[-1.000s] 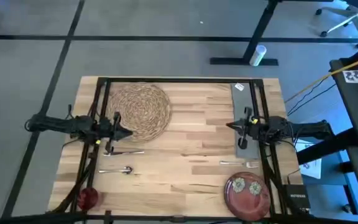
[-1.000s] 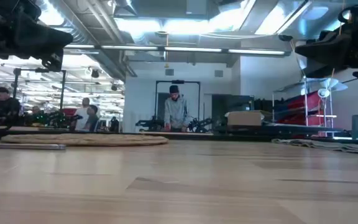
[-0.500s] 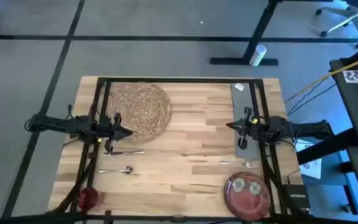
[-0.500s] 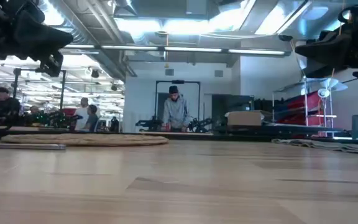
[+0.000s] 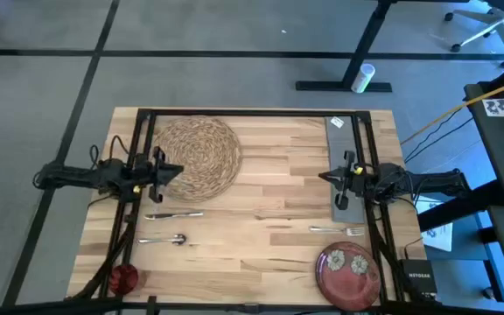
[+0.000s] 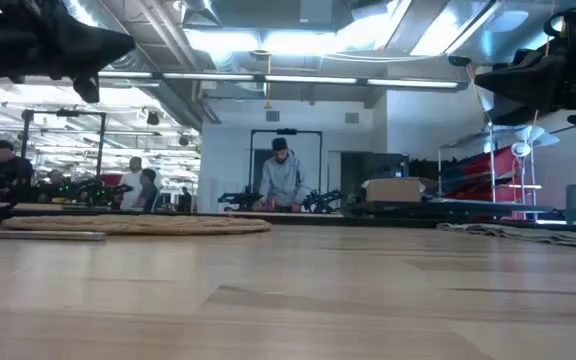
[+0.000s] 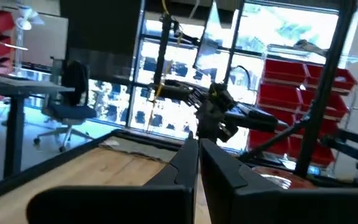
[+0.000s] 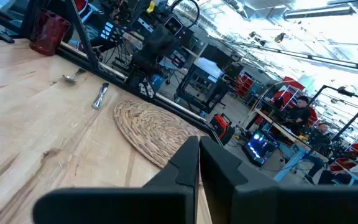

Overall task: Set table place
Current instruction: Fold the gray table napkin

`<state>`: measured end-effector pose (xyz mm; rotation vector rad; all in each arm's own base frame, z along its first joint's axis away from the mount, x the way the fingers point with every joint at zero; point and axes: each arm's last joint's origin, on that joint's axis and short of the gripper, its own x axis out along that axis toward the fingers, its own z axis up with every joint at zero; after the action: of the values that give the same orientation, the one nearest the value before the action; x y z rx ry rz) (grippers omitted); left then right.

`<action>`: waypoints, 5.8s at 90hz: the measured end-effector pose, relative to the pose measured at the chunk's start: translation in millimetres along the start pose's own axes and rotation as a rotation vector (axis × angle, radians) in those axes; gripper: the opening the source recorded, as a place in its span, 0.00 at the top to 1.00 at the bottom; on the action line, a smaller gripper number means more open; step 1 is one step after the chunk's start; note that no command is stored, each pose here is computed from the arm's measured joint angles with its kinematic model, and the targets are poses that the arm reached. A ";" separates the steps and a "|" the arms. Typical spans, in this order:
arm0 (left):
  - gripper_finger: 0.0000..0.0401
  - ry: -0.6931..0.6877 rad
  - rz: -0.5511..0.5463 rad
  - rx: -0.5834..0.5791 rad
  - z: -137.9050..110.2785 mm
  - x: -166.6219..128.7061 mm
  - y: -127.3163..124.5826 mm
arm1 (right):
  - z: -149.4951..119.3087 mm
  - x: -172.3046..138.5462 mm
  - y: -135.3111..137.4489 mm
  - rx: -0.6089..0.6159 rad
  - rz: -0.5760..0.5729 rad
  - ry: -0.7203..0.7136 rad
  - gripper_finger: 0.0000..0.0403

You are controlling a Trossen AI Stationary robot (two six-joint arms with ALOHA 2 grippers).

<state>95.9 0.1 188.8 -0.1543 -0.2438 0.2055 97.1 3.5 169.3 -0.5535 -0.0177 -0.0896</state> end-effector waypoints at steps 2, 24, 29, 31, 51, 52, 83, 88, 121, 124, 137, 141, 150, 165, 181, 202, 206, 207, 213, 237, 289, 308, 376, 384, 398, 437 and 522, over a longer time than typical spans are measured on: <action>1.00 -0.002 0.005 0.000 0.1 0.6 0.3 | 0.1 0.0 -0.1 0.000 0.000 0.000 1.00; 1.00 0.053 0.049 -0.020 16.9 15.2 -1.9 | 0.0 0.0 0.0 0.000 0.000 0.000 1.00; 1.00 0.073 0.039 -0.014 23.8 21.2 -4.5 | 0.1 0.0 0.0 0.000 0.000 0.000 1.00; 1.00 0.078 0.035 -0.009 27.6 24.1 -5.8 | 0.1 0.0 -0.1 0.000 -0.001 0.000 1.00; 1.00 0.248 0.041 0.133 60.8 66.0 -19.8 | 0.1 0.0 -0.1 0.000 0.000 0.000 1.00; 1.00 0.264 0.045 0.141 62.6 68.8 -20.3 | 0.1 0.0 -0.1 0.000 0.000 0.000 1.00; 1.00 0.614 0.144 0.345 71.7 146.8 -2.4 | 0.1 0.0 -0.1 0.001 0.000 -0.001 1.00; 1.00 0.628 0.142 0.345 69.7 157.0 4.1 | 0.1 0.0 -0.1 0.001 -0.001 -0.001 1.00; 1.00 0.679 0.097 0.331 45.6 211.2 31.5 | 0.9 0.0 -0.6 0.003 -0.006 -0.009 1.00; 1.00 0.691 0.092 0.344 42.7 216.3 32.4 | 1.1 0.0 -0.7 0.004 -0.008 -0.011 1.00; 1.00 0.722 0.074 0.382 32.5 242.1 35.6 | 1.3 0.0 -0.8 0.006 -0.008 -0.013 1.00; 1.00 0.725 0.070 0.392 30.6 250.8 36.4 | 1.3 0.0 -0.8 0.006 -0.008 -0.013 1.00; 1.00 0.735 0.041 0.410 23.9 269.4 38.2 | 1.3 0.0 -0.8 0.006 -0.008 -0.013 1.00; 1.00 0.746 -0.008 0.436 11.0 299.1 41.0 | 1.3 0.0 -0.9 0.006 -0.009 -0.014 1.00; 1.00 0.745 -0.011 0.445 -2.5 327.7 45.7 | 1.7 0.0 -1.1 0.004 -0.011 -0.017 1.00; 1.00 0.683 -0.031 0.434 -12.4 357.3 48.5 | 5.9 -0.5 -4.1 -0.053 -0.039 -0.041 1.00; 1.00 0.676 -0.032 0.434 -14.7 362.1 49.0 | 9.6 -1.0 -6.5 -0.067 -0.057 -0.068 1.00; 1.00 0.675 -0.032 0.434 -15.4 363.4 49.2 | 10.6 -1.2 -7.2 -0.071 -0.062 -0.074 1.00; 1.00 0.657 -0.051 0.429 -17.3 371.7 49.6 | 17.5 -2.5 -11.5 -0.095 -0.083 -0.116 1.00; 1.00 0.652 -0.095 0.409 -40.0 398.7 54.2 | 37.3 -8.3 -24.7 -0.164 -0.124 -0.172 1.00; 1.00 0.643 -0.252 0.444 -76.8 437.3 43.2 | 91.1 5.3 -67.2 -0.128 -0.123 0.440 1.00; 1.00 0.789 -0.280 0.460 -89.2 427.9 31.7 | 95.6 23.3 -67.1 -0.044 0.023 0.882 1.00; 1.00 1.336 0.409 0.878 27.9 349.7 16.9 | 21.6 31.9 -18.6 0.124 -0.053 1.545 1.00; 1.00 1.388 0.474 0.881 34.0 339.2 24.6 | 14.2 33.7 -13.4 0.168 -0.075 1.512 1.00; 1.00 1.466 0.539 0.831 37.6 321.3 37.3 | -0.1 29.8 -5.3 0.231 -0.134 1.509 1.00; 1.00 1.173 0.450 0.630 30.8 266.4 40.6 | -28.8 15.2 8.1 0.302 -0.300 1.515 1.00; 1.00 1.050 0.503 0.470 -16.4 234.6 45.2 | -33.0 108.1 37.5 0.416 0.087 1.191 1.00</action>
<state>314.6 93.3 217.5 0.1593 0.8971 0.6393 207.9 9.3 126.0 -0.0192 1.1233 -0.3113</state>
